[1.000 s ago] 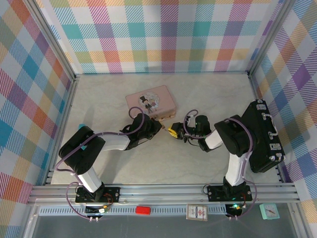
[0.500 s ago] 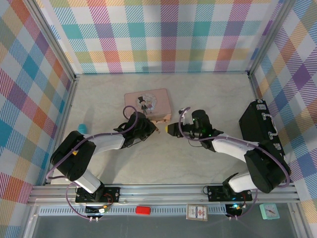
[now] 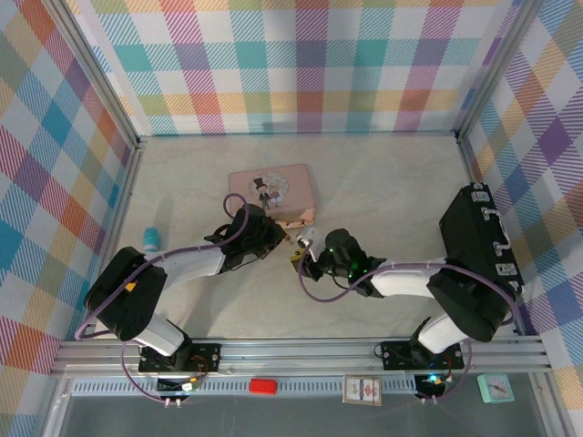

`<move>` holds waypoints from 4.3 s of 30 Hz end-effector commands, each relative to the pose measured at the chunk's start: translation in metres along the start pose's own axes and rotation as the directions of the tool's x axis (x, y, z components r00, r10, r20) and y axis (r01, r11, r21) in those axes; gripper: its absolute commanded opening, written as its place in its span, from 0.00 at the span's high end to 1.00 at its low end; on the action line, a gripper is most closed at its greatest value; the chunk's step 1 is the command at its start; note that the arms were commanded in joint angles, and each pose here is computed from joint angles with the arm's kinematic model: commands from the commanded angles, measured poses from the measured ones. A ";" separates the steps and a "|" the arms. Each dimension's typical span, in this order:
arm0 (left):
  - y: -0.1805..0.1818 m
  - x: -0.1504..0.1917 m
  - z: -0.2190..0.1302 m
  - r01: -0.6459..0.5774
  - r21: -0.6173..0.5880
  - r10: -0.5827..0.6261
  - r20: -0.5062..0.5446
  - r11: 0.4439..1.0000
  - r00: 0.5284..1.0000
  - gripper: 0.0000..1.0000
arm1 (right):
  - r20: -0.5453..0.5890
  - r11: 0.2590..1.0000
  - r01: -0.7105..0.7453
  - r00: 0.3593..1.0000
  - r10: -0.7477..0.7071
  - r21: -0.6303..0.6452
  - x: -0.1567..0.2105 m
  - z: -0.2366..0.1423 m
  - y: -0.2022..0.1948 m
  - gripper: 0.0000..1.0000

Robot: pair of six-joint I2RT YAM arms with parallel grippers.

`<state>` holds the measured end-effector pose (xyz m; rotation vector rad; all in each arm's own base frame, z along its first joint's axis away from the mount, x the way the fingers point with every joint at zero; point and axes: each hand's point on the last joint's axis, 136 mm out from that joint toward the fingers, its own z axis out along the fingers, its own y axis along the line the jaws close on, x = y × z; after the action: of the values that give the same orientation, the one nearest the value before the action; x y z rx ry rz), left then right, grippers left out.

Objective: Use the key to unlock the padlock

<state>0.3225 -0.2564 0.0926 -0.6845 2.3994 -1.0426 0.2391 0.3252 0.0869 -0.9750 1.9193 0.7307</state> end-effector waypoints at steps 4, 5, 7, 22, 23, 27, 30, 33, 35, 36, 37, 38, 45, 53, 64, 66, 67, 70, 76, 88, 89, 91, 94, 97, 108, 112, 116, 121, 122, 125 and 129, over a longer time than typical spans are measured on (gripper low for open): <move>-0.029 0.003 -0.012 -0.018 0.125 0.018 -0.005 0.992 1.000 1.00 | 0.047 0.982 0.126 0.990 -0.134 0.137 -0.002 0.009 -0.017 0.73; -0.029 0.004 -0.012 -0.016 0.127 0.017 -0.008 0.992 1.000 1.00 | 0.049 0.979 0.139 0.988 -0.147 0.147 -0.002 0.010 -0.019 0.74; -0.027 0.006 -0.012 -0.013 0.130 0.015 -0.015 0.991 1.000 1.00 | 0.058 0.977 0.149 0.985 -0.160 0.151 -0.003 0.013 -0.020 0.74; -0.020 0.014 -0.009 -0.007 0.129 0.010 -0.030 0.992 1.000 1.00 | 0.076 0.975 0.191 0.977 -0.200 0.110 0.001 0.031 -0.013 0.82; -0.020 0.014 -0.008 -0.005 0.129 0.009 -0.031 0.992 0.999 1.00 | 0.076 0.975 0.190 0.977 -0.199 0.113 0.001 0.030 -0.013 0.83; -0.020 0.015 -0.006 -0.003 0.130 0.008 -0.035 0.991 0.999 1.00 | 0.076 0.975 0.192 0.977 -0.201 0.116 0.000 0.030 -0.013 0.83; -0.021 0.017 -0.005 -0.005 0.133 0.010 -0.039 0.991 0.999 1.00 | 0.077 0.974 0.193 0.976 -0.203 0.120 0.000 0.031 -0.014 0.84; -0.022 0.019 -0.005 -0.009 0.132 0.014 -0.041 0.991 0.999 1.00 | 0.085 0.973 0.196 0.975 -0.207 0.121 -0.003 0.031 -0.014 0.83; -0.020 0.020 -0.004 -0.007 0.129 0.012 -0.044 0.992 0.999 1.00 | 0.085 0.971 0.202 0.973 -0.213 0.128 -0.003 0.032 -0.014 0.80; -0.020 0.020 -0.004 -0.006 0.131 0.012 -0.042 0.991 0.999 1.00 | 0.083 0.970 0.203 0.973 -0.215 0.135 -0.004 0.032 -0.015 0.80; -0.020 0.020 -0.004 -0.007 0.130 0.013 -0.045 0.991 0.999 1.00 | 0.084 0.969 0.203 0.973 -0.216 0.140 -0.004 0.032 -0.015 0.79; -0.020 0.021 -0.004 -0.007 0.130 0.013 -0.045 0.991 0.999 1.00 | 0.086 0.969 0.203 0.972 -0.217 0.143 -0.004 0.032 -0.016 0.79; -0.018 0.020 -0.004 -0.006 0.123 0.011 -0.041 0.992 0.999 1.00 | 0.094 0.958 0.211 0.968 -0.233 0.196 -0.011 0.028 -0.019 0.76; -0.016 0.020 -0.004 -0.004 0.121 0.009 -0.038 0.993 0.999 1.00 | 0.096 0.931 0.247 0.955 -0.281 0.270 -0.009 0.020 -0.024 0.74; -0.017 0.019 -0.004 -0.006 0.123 0.010 -0.034 0.992 0.999 1.00 | 0.116 0.934 0.268 0.946 -0.301 0.237 -0.002 0.014 -0.015 0.73; -0.015 0.020 -0.004 -0.007 0.117 0.011 -0.035 0.993 0.999 1.00 | 0.132 0.929 0.273 0.941 -0.312 0.249 -0.005 0.013 -0.016 0.73; -0.015 0.020 -0.004 -0.007 0.116 0.011 -0.035 0.993 0.999 1.00 | 0.137 0.926 0.278 0.938 -0.319 0.254 -0.007 0.013 -0.016 0.72; -0.016 0.020 -0.004 -0.008 0.121 0.012 -0.039 0.993 0.999 1.00 | 0.126 0.924 0.291 0.936 -0.328 0.249 -0.007 0.018 -0.015 0.69; -0.016 0.020 -0.005 -0.011 0.117 0.015 -0.038 0.993 0.999 1.00 | 0.117 0.926 0.290 0.938 -0.325 0.242 -0.009 0.026 -0.015 0.70; -0.017 0.019 -0.009 -0.013 0.118 0.017 -0.030 0.993 0.999 1.00 | 0.063 0.918 0.273 0.951 -0.303 0.289 0.001 0.032 -0.027 0.77; -0.017 0.019 -0.009 -0.014 0.119 0.018 -0.030 0.993 0.999 1.00 | 0.061 0.917 0.272 0.952 -0.301 0.291 0.002 0.032 -0.027 0.78; -0.017 0.019 -0.010 -0.015 0.120 0.018 -0.029 0.993 0.999 1.00 | 0.059 0.919 0.267 0.953 -0.296 0.289 0.003 0.033 -0.027 0.80; -0.018 0.019 -0.010 -0.016 0.121 0.020 -0.033 0.993 0.999 1.00 | 0.063 0.921 0.255 0.957 -0.285 0.294 0.001 0.034 -0.028 0.81; -0.018 0.019 -0.009 -0.017 0.122 0.021 -0.033 0.992 0.999 1.00 | 0.074 0.924 0.239 0.960 -0.272 0.297 -0.003 0.033 -0.028 0.81; -0.018 0.021 -0.008 -0.015 0.126 0.020 -0.040 0.992 0.999 1.00 | 0.102 0.978 -0.034 0.995 0.013 0.207 -0.010 0.037 -0.026 0.88; -0.017 0.020 -0.008 -0.026 0.121 0.030 -0.030 0.992 0.999 1.00 | 0.127 0.960 -0.245 0.965 0.229 0.136 -0.008 0.028 -0.028 0.92; -0.015 0.016 -0.005 -0.037 0.133 0.038 -0.003 0.990 0.999 1.00 | 0.111 0.906 -0.419 0.905 0.411 0.063 -0.003 0.026 -0.027 0.96; -0.015 0.017 0.004 -0.036 0.156 0.037 -0.005 0.987 0.999 1.00 | 0.108 0.786 -0.619 0.782 0.614 0.011 0.009 0.028 -0.024 0.99; -0.016 0.017 0.005 -0.036 0.164 0.038 -0.005 0.986 0.999 1.00 | 0.114 0.769 -0.639 0.764 0.635 0.000 0.009 0.027 -0.025 0.99; -0.015 0.018 0.007 -0.047 0.159 0.049 -0.006 0.986 0.999 1.00 | 0.127 0.736 -0.677 0.728 0.674 -0.029 0.008 0.025 -0.025 0.99; -0.014 0.018 0.007 -0.061 0.150 0.063 -0.006 0.987 0.998 0.97 | 0.123 0.729 -0.683 0.721 0.682 -0.043 0.007 0.025 -0.023 1.00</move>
<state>0.3066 -0.2696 0.0755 -0.6234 2.3919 -1.1346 0.2685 0.3275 0.0620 -0.2334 2.1603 1.0798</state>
